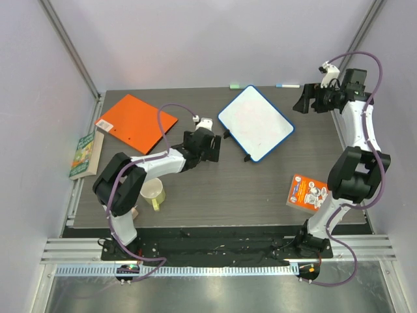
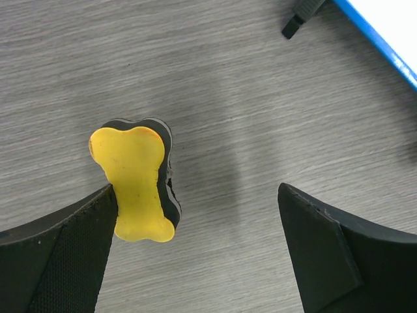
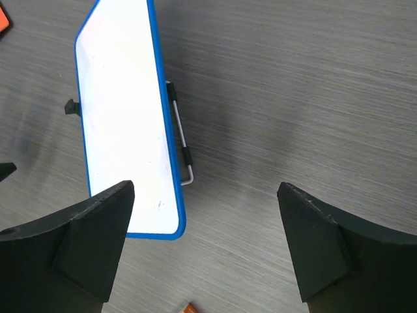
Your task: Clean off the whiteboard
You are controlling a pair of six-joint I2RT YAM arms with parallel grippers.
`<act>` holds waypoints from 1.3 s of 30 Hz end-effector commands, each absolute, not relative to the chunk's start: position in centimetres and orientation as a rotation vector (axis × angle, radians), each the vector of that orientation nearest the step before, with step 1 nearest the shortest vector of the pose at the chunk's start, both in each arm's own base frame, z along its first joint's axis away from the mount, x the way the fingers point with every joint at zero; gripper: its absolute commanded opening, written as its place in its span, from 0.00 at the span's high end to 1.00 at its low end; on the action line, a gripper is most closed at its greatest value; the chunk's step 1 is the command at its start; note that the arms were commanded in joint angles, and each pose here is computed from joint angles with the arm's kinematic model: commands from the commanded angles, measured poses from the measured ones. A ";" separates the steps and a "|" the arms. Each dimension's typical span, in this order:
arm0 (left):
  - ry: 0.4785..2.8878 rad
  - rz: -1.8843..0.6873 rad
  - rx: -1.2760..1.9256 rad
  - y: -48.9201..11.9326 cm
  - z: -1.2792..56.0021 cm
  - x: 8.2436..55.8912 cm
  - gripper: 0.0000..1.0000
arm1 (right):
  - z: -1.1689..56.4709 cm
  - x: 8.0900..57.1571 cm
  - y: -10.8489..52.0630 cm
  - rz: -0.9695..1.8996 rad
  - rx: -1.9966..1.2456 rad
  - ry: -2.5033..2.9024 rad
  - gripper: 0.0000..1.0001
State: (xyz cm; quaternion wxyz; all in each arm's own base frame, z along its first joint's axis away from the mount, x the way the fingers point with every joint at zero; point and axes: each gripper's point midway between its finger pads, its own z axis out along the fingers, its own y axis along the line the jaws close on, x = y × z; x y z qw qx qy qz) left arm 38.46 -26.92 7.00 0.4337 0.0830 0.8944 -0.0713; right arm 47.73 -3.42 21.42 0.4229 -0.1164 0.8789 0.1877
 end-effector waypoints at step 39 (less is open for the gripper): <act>2.406 -0.081 0.202 -21.8 9.6 32.8 0.00 | 30.4 35.7 9.1 0.530 -0.446 1.875 0.00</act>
